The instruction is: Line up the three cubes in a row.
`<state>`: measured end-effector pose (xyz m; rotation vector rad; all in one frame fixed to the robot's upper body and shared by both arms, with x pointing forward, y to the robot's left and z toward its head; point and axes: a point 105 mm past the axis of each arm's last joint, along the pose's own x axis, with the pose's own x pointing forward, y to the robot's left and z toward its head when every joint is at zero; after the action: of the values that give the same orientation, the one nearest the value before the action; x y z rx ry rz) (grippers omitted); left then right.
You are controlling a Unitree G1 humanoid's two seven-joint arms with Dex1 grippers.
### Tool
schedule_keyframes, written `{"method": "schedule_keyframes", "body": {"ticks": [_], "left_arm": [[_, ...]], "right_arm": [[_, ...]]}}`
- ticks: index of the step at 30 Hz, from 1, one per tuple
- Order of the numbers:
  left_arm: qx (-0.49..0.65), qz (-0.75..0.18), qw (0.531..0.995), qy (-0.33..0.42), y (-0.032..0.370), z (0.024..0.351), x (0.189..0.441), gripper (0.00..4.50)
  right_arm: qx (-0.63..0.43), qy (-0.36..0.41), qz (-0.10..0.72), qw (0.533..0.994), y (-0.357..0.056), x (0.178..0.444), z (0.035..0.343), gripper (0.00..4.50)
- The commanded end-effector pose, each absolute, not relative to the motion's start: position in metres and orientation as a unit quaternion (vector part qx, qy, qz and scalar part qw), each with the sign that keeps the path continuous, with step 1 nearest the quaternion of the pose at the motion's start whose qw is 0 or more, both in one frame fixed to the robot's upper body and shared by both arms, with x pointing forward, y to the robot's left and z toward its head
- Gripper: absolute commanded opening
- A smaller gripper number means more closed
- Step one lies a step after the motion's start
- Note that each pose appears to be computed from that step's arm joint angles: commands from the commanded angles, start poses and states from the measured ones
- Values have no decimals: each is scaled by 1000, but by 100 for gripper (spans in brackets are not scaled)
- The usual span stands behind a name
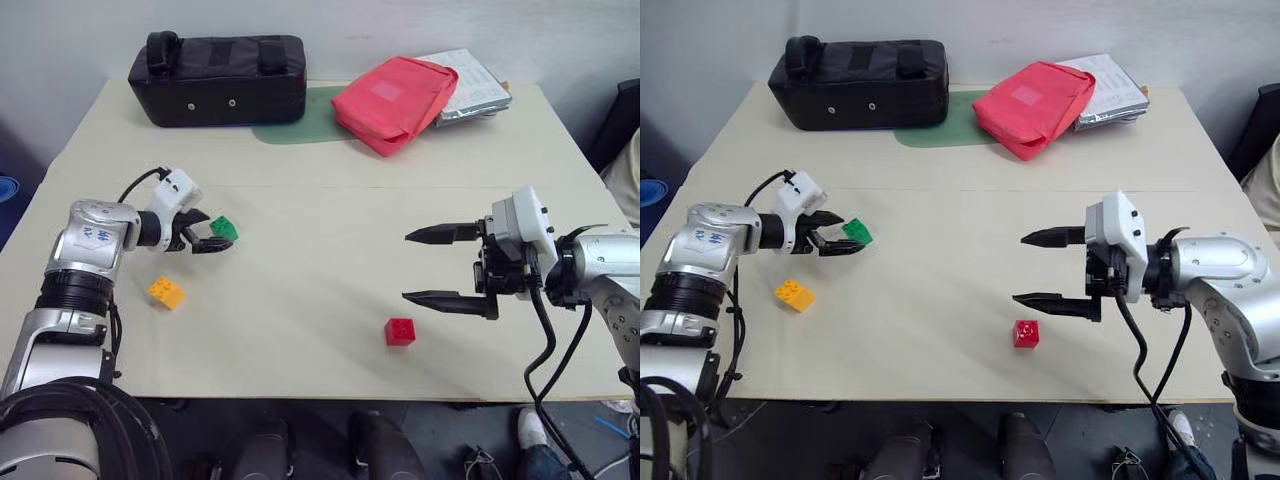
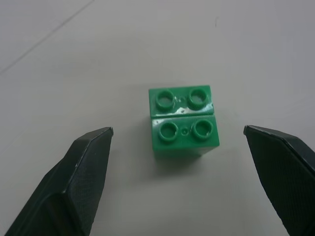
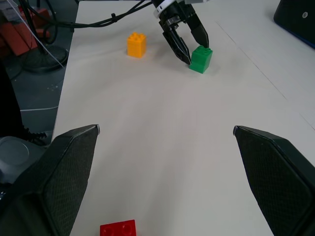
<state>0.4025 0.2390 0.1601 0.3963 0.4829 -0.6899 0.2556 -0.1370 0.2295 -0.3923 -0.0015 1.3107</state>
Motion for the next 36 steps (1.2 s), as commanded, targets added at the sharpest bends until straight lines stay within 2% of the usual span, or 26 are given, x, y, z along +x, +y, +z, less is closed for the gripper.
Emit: {"method": "schedule_keyframes", "body": {"ticks": [1, 10, 15, 18, 23, 25, 29, 33, 36], "left_arm": [[205, -310, 901, 225, 242, 170, 413, 412], [190, -328, 899, 219, 234, 168, 420, 152], [191, -335, 897, 218, 235, 165, 419, 149], [197, -401, 877, 174, 216, 180, 412, 149], [259, -539, 792, 123, 169, 191, 372, 149], [287, -586, 748, 121, 145, 185, 349, 149], [309, -638, 693, 129, 105, 165, 309, 149], [331, -654, 664, 148, 87, 146, 286, 149], [336, -652, 662, 154, 81, 137, 282, 149]], "right_arm": [[-190, -28, 602, 775, -134, 249, 241, 450], [-185, -25, 598, 779, -134, 248, 239, 450], [-193, -19, 594, 780, -137, 248, 238, 450], [-202, -9, 590, 781, -142, 248, 235, 450], [-226, 29, 585, 778, -155, 242, 218, 450], [-232, 49, 590, 772, -160, 235, 212, 450], [-256, 79, 597, 756, -168, 226, 200, 450], [-277, 100, 612, 734, -170, 216, 190, 450], [-285, 104, 622, 722, -170, 212, 186, 450]]}}
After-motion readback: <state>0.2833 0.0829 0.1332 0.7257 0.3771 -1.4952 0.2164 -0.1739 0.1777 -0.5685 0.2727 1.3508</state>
